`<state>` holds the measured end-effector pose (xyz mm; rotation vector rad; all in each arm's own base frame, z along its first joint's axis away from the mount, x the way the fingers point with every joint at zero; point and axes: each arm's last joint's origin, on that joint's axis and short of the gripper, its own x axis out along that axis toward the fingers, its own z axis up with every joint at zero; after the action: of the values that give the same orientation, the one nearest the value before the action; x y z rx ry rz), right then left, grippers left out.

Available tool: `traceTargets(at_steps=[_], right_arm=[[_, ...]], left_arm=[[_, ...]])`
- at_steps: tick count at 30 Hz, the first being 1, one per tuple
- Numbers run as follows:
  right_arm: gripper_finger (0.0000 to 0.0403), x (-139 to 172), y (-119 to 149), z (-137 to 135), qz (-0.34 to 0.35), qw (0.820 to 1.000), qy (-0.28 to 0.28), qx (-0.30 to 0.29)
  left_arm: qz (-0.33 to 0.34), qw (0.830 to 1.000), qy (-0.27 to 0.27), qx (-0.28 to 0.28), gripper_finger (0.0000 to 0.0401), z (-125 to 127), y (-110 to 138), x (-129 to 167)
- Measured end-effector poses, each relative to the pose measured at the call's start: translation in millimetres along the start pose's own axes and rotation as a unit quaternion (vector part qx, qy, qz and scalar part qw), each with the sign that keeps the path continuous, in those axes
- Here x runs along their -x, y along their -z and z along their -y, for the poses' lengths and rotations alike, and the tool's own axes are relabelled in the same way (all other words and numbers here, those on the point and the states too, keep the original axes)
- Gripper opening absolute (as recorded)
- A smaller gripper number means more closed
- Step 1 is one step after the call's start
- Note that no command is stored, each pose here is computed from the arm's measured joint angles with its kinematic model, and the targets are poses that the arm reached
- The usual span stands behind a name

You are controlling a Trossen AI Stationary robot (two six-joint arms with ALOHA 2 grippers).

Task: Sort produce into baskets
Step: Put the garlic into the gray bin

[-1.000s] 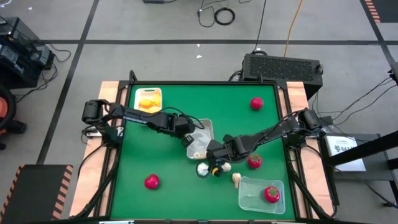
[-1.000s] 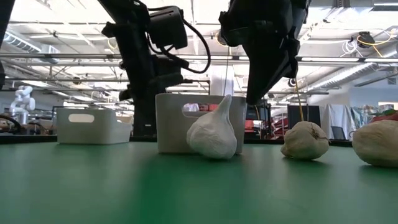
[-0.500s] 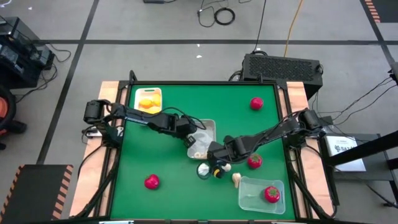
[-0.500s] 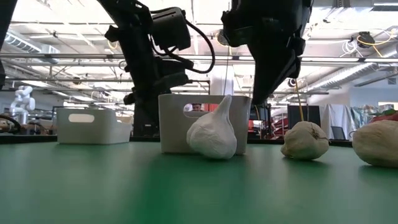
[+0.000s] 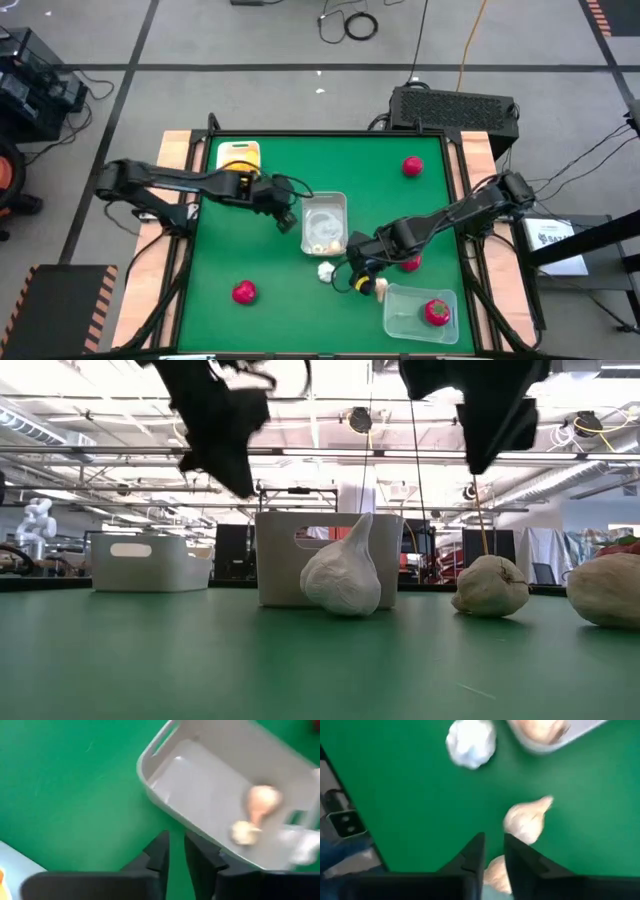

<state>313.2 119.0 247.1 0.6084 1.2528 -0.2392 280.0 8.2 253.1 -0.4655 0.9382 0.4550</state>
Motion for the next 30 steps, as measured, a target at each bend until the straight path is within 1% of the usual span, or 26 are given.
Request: traceTargets(at_steps=[3, 7, 10, 13, 17, 20, 22, 25, 30], right_arm=[[0.0112, -7, 2, -2, -0.014, 1.0, 0.002, -0.009], [0.0179, -19, 1, -2, -0.023, 0.999, 0.017, -0.024], [0.0228, -27, 0, -2, -0.019, 0.999, 0.031, -0.025], [0.0275, -34, -1, 0, -0.005, 0.998, 0.058, -0.024], [0.0322, -38, -2, 3, -0.004, 0.997, 0.078, -0.025], [0.0342, -45, -2, 4, -0.014, 0.996, 0.088, -0.025], [0.0348, -52, -1, 5, -0.024, 0.995, 0.096, -0.026], [0.0349, -67, 2, 6, -0.041, 0.992, 0.114, -0.023], [0.0337, -90, 5, 8, -0.057, 0.987, 0.148, -0.011]], left_arm=[[0.036, 0.999, 0.03, -0.009, 0.009, 6, 3, 24], [0.066, 0.997, 0.045, -0.015, 0.0128, 17, 10, 40], [0.072, 0.996, 0.047, -0.007, 0.0155, 23, 16, 44], [0.062, 0.997, 0.043, -0.016, 0.0177, 27, 22, 45], [0.047, 0.998, 0.035, -0.015, 0.0197, 27, 27, 45], [0.043, 0.998, 0.032, -0.012, 0.0203, 27, 28, 45], [0.033, 0.999, 0.024, 0.002, 0.0203, 26, 31, 45], [0.025, 0.999, 0.02, 0.016, 0.0203, 26, 33, 45], [0.033, 0.999, 0.003, 0.008, 0.0203, 30, 41, 49]])
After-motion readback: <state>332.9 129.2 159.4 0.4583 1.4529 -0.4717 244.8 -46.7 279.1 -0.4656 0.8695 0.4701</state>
